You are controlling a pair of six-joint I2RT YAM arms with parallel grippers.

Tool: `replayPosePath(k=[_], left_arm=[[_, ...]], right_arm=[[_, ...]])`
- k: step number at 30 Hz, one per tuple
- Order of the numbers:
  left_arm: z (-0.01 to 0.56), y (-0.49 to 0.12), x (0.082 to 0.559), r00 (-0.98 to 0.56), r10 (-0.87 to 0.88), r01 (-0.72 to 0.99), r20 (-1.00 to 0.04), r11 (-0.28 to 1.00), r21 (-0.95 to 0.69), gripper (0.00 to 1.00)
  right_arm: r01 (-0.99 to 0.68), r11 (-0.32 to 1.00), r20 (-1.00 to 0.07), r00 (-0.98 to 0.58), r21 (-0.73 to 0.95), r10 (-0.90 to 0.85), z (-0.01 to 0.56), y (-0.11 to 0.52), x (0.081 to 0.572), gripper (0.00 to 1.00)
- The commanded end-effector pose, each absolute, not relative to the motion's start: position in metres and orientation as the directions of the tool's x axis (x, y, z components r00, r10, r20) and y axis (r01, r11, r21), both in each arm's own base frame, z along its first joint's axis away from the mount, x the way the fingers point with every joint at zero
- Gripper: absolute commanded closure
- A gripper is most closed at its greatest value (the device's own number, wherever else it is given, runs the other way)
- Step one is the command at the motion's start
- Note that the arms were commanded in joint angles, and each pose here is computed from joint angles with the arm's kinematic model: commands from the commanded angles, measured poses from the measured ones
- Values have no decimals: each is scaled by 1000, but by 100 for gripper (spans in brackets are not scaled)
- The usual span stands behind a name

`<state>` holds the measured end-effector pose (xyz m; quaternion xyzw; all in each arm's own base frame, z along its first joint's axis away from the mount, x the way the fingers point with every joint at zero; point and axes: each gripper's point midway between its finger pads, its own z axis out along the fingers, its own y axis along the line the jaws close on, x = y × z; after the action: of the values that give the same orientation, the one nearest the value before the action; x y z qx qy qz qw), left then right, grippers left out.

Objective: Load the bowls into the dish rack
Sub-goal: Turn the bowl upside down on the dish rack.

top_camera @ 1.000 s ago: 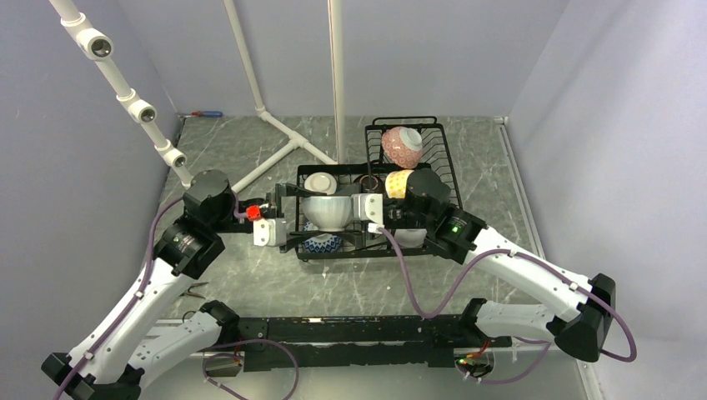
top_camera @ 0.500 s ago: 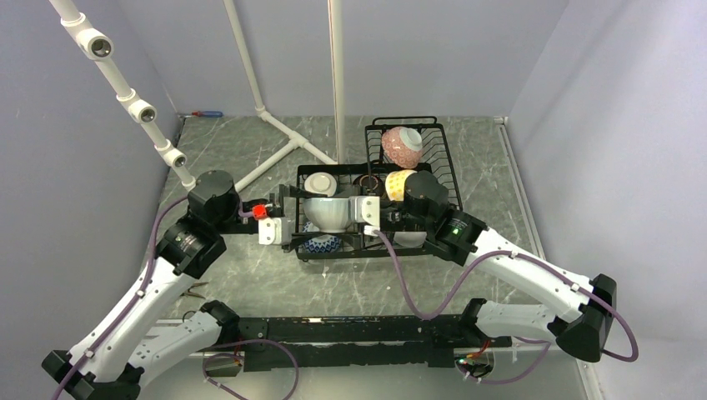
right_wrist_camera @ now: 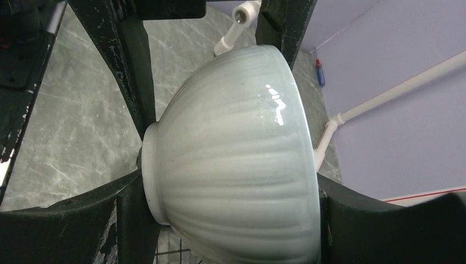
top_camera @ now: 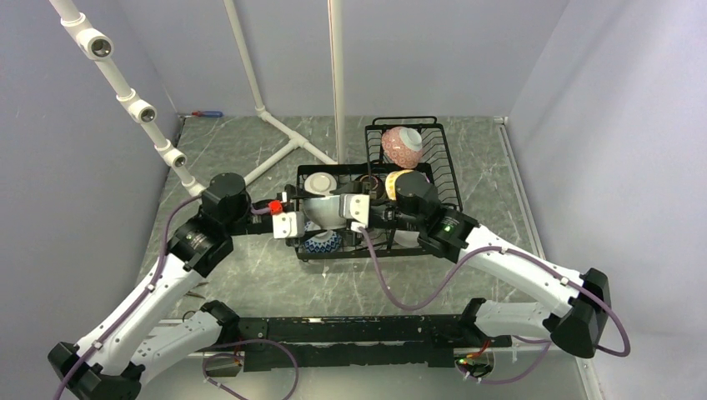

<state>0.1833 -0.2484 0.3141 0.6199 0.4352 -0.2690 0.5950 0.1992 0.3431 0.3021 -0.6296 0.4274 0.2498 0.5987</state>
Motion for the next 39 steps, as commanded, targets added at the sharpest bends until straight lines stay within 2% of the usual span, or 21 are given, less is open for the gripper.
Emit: replayPosePath(k=[1, 4, 6, 8, 10, 11, 12, 13, 15, 17, 18, 22, 27, 35, 37, 39], left_arm=[[292, -247, 196, 416, 273, 878, -868, 130, 461, 97], [276, -246, 202, 388, 297, 884, -872, 148, 444, 97], [269, -245, 205, 378, 311, 884, -872, 158, 440, 97], [264, -243, 207, 370, 328, 883, -869, 166, 438, 97], [261, -243, 206, 369, 335, 886, -867, 156, 437, 97], [261, -243, 205, 370, 333, 888, -867, 147, 436, 97], [261, -244, 203, 374, 330, 890, -867, 134, 435, 92], [261, -245, 203, 377, 330, 891, -866, 125, 436, 79], [261, -246, 203, 375, 321, 893, -869, 126, 432, 47], [263, -247, 205, 381, 305, 886, -873, 150, 439, 18], [264, -246, 206, 383, 296, 881, -875, 170, 442, 7], [267, -244, 212, 380, 283, 865, -881, 229, 447, 6], [271, -244, 211, 388, 278, 862, -879, 227, 453, 6], [282, -249, 208, 434, 252, 856, -865, 185, 483, 30], [284, -252, 209, 440, 245, 855, -864, 179, 486, 29], [286, -254, 210, 442, 236, 857, -865, 174, 486, 23]], right_arm=[[-758, 197, -779, 576, -622, -247, 329, 342, 230, 30], [-755, 189, -772, 573, -628, -274, 322, 343, 237, 46], [-753, 185, -768, 577, -632, -277, 321, 342, 238, 52], [-751, 174, -763, 583, -637, -280, 320, 341, 238, 71], [-753, 165, -762, 585, -637, -277, 320, 342, 237, 99], [-756, 158, -764, 585, -635, -272, 320, 342, 236, 100], [-761, 149, -767, 585, -632, -264, 321, 343, 235, 100], [-768, 139, -772, 583, -625, -253, 321, 345, 233, 100], [-782, 140, -789, 571, -607, -227, 327, 348, 231, 100], [-799, 132, -805, 557, -587, -205, 330, 351, 227, 100], [-808, 120, -811, 551, -577, -195, 331, 353, 226, 100], [-823, 98, -822, 537, -560, -191, 329, 356, 223, 100], [-823, 91, -821, 538, -561, -192, 327, 356, 222, 100], [-832, 68, -824, 530, -551, -198, 321, 357, 219, 100], [-835, 60, -825, 526, -547, -204, 319, 357, 219, 100], [-836, 53, -826, 526, -546, -204, 319, 358, 218, 100]])
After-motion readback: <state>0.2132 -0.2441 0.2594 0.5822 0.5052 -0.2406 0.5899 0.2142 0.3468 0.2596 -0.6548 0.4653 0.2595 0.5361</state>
